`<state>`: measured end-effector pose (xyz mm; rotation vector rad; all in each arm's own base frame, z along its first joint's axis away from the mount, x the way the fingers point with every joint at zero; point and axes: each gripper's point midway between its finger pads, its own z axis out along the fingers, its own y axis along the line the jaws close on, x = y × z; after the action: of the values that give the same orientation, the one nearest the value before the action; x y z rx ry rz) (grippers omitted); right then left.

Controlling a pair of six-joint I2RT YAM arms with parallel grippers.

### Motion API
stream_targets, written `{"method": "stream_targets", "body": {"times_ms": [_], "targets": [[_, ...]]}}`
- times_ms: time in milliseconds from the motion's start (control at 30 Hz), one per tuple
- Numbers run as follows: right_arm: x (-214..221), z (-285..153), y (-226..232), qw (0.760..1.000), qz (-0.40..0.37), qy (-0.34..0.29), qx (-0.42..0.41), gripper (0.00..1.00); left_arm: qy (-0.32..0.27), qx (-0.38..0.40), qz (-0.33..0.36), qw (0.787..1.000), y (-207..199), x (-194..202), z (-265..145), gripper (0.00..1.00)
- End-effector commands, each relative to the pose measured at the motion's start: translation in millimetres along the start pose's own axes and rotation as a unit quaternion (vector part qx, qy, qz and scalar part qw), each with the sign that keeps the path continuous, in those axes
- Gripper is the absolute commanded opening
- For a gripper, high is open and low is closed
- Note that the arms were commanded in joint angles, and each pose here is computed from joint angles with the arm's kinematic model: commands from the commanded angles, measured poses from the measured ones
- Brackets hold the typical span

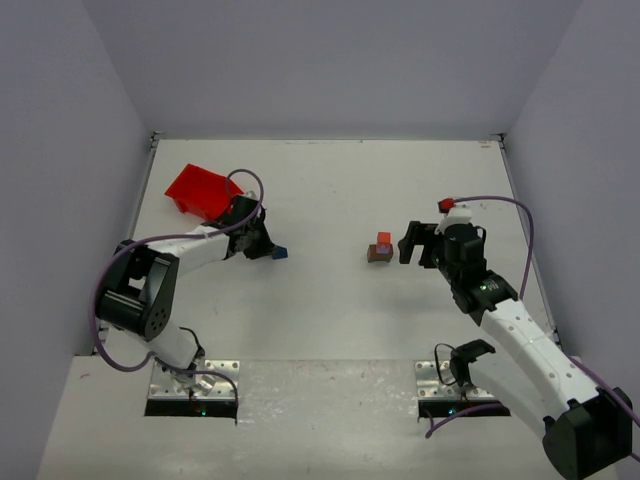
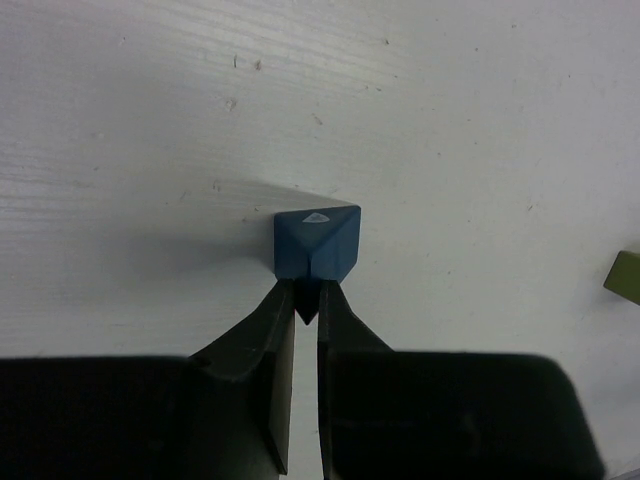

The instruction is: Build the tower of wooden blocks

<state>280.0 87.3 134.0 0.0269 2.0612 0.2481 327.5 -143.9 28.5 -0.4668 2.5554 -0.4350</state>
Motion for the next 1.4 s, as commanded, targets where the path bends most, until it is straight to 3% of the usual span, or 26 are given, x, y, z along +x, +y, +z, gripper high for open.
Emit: {"method": "stream_targets", "body": {"times_ms": [0,233,367,467,567,700,800,1000,1100,1367], "targets": [[-13,-1,1,1.0,0.006,-0.017,0.004,0.99,-0.017,0.014,0.009,1.0,-12,-8,-1,0.0],[-29,-11,31,0.994,-0.051,-0.048,-0.089,0.99,-0.04,0.137,0.033,0.989,-57,-19,-27,0.0],[-47,-39,98,0.943,-0.117,-0.109,-0.291,0.99,-0.065,0.287,0.046,0.955,-119,-37,-75,0.0],[-54,-61,132,0.894,-0.156,-0.14,-0.396,0.99,-0.074,0.344,0.042,0.935,-142,-46,-104,0.0],[-61,-71,153,0.846,-0.193,-0.191,-0.459,0.99,-0.093,0.427,0.04,0.898,-170,-54,-155,0.0],[-63,-81,173,0.801,-0.215,-0.252,-0.499,0.99,-0.117,0.479,0.008,0.87,-183,-62,-203,0.0],[-64,-87,192,0.762,-0.235,-0.285,-0.532,0.99,-0.161,0.53,0.006,0.833,-189,-67,-249,0.0],[-78,-97,221,0.707,-0.261,-0.357,-0.552,0.99,-0.168,0.564,0.007,0.809,-188,-59,-281,0.0],[-95,-98,230,0.686,-0.258,-0.393,-0.555,0.99,-0.152,0.574,0.014,0.805,-189,-52,-285,0.0],[-136,-81,250,0.674,-0.247,-0.432,-0.546,0.99,-0.133,0.583,0.015,0.801,-189,-44,-284,0.0]]}}
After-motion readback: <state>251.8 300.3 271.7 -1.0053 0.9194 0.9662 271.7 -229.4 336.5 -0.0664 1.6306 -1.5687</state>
